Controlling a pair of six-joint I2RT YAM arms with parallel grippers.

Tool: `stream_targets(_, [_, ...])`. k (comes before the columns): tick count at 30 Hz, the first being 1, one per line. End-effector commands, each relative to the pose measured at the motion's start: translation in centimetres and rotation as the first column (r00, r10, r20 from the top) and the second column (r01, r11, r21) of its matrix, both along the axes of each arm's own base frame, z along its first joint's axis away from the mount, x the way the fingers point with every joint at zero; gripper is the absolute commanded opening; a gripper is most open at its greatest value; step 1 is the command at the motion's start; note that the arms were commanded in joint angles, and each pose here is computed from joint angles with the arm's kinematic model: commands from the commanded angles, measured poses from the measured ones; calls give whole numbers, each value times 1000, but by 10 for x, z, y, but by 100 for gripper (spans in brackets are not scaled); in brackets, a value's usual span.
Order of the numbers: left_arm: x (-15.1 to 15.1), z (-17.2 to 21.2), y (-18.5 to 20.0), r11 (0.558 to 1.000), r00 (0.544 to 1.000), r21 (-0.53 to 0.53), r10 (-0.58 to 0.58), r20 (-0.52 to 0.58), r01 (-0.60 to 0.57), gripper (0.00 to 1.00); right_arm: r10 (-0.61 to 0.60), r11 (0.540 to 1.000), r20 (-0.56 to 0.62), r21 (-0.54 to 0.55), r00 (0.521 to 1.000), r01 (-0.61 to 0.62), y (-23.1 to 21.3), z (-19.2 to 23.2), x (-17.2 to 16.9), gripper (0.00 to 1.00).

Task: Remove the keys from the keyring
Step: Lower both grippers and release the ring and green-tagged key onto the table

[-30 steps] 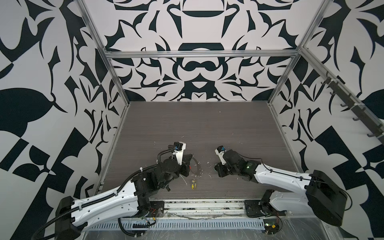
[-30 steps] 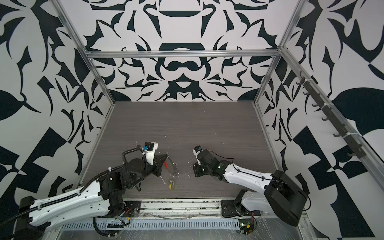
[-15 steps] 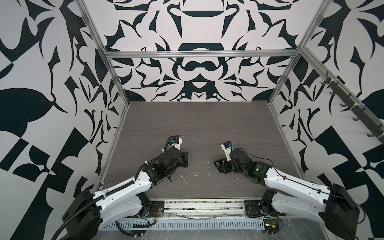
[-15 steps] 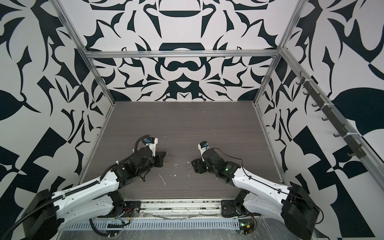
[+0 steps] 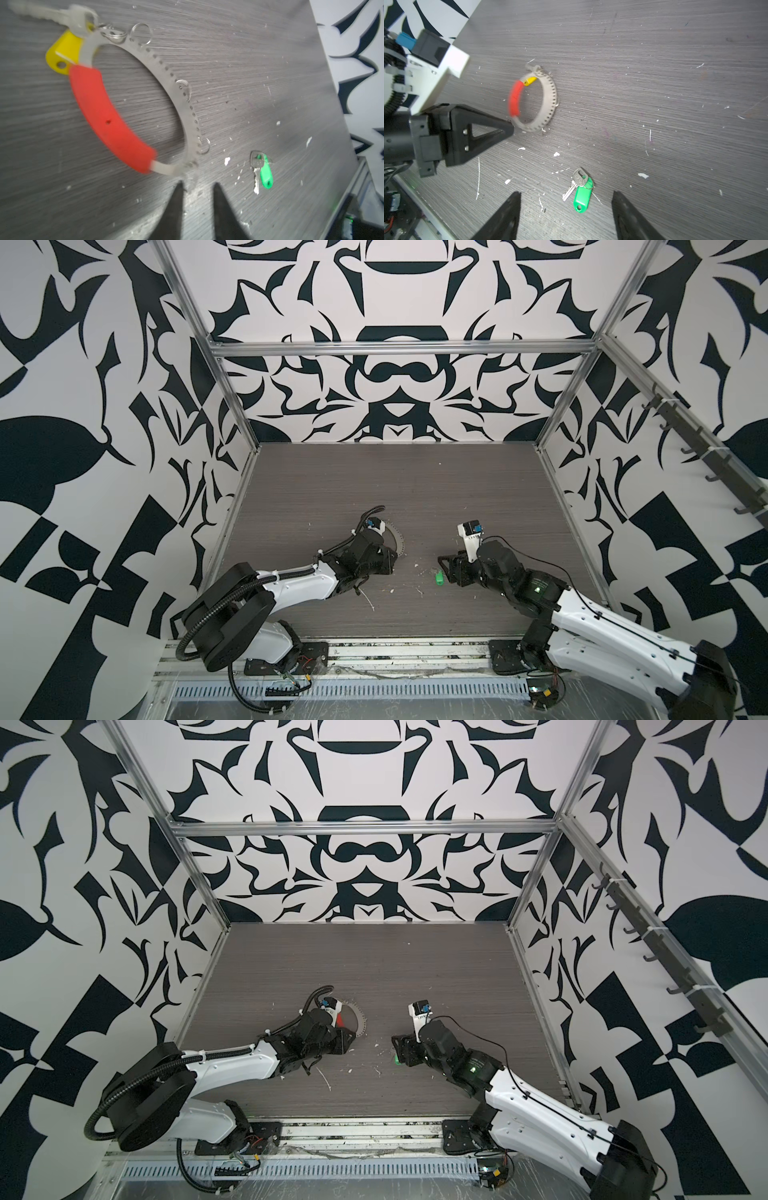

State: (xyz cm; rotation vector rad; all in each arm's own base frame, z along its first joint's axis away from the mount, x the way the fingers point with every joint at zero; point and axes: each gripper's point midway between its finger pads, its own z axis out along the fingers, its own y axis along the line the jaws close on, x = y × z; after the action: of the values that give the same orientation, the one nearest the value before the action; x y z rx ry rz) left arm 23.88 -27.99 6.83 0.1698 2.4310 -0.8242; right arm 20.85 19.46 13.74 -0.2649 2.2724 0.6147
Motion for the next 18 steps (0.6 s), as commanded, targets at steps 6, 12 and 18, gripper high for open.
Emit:
stream_targets(6, [-1, 75, 9, 991, 990, -133, 35, 133, -17, 59, -40, 998, 83, 43, 996, 36, -13, 24, 0, 97])
stream_targets(12, [-9, 150, 39, 973, 943, -227, 106, 314, -34, 99, -93, 993, 169, 90, 981, 78, -27, 53, 0, 100])
stream_targets(18, [-12, 222, 88, 930, 810, -348, 292, 508, -118, 99, -249, 967, 258, 129, 934, 222, -58, 85, 8, 99])
